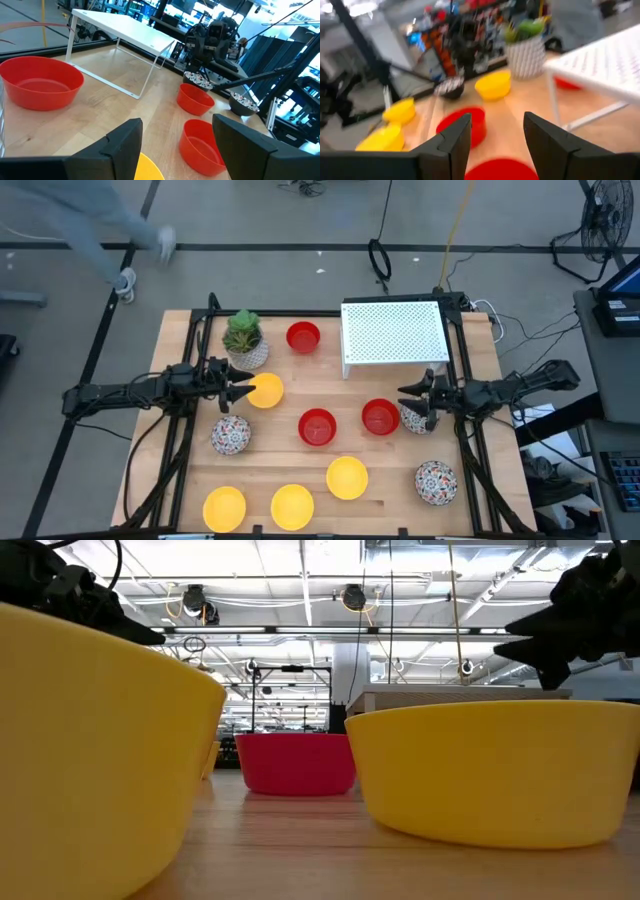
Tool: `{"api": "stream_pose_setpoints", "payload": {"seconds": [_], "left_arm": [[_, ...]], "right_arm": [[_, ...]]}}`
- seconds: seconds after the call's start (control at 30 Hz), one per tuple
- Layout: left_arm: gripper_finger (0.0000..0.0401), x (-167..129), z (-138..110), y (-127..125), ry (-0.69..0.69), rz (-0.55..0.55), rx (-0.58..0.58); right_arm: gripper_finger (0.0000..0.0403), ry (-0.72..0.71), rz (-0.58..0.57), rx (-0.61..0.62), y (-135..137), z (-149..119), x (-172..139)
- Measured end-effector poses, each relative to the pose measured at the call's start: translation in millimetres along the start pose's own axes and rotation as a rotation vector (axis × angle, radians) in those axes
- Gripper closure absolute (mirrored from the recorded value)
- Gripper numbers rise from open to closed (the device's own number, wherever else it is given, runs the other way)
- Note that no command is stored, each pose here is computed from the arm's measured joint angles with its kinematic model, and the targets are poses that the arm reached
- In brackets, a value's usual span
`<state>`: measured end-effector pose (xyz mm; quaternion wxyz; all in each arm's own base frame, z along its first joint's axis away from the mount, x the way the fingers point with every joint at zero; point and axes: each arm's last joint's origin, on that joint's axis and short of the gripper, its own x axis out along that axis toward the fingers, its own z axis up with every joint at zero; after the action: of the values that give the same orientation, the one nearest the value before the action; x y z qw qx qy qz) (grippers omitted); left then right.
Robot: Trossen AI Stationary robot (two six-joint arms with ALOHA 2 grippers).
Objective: Pick & Place Mini bowls
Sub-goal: Put the black patterned bowl on the shelf
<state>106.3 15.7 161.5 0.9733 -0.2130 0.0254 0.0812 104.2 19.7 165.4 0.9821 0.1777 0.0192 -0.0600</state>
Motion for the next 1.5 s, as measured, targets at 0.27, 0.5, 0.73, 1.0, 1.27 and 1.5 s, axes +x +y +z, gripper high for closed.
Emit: {"api": "stream_pose_setpoints", "payload": {"seconds": [0.27, 0.5, 0.73, 1.0, 1.27, 1.5], "left_arm": [[0.0157, 0, 0, 0, 0.0, 0.0, 0.001], [0.0157, 0, 0, 0, 0.0, 0.0, 0.0], [0.0157, 0, 0, 0, 0.0, 0.0, 0.0], [0.0157, 0, 0, 0, 0.0, 0.0, -0.001], [0.0157, 0, 0, 0, 0.0, 0.0, 0.0], [0.0157, 0, 0, 0, 0.0, 0.0, -0.001]], "right_arm": [[0.0234, 0.167, -0.047, -0.095, 7, 6, 9], [0.0234, 0.429, -0.127, -0.125, 20, 26, 17], [0.0234, 0.786, 0.004, 0.033, 43, 40, 30], [0.0234, 1.094, -0.041, 0.122, 51, 8, 37], [0.0234, 1.153, -0.051, 0.082, 56, -5, 42], [0.0234, 1.105, 0.014, 0.057, 59, 2, 40]]}}
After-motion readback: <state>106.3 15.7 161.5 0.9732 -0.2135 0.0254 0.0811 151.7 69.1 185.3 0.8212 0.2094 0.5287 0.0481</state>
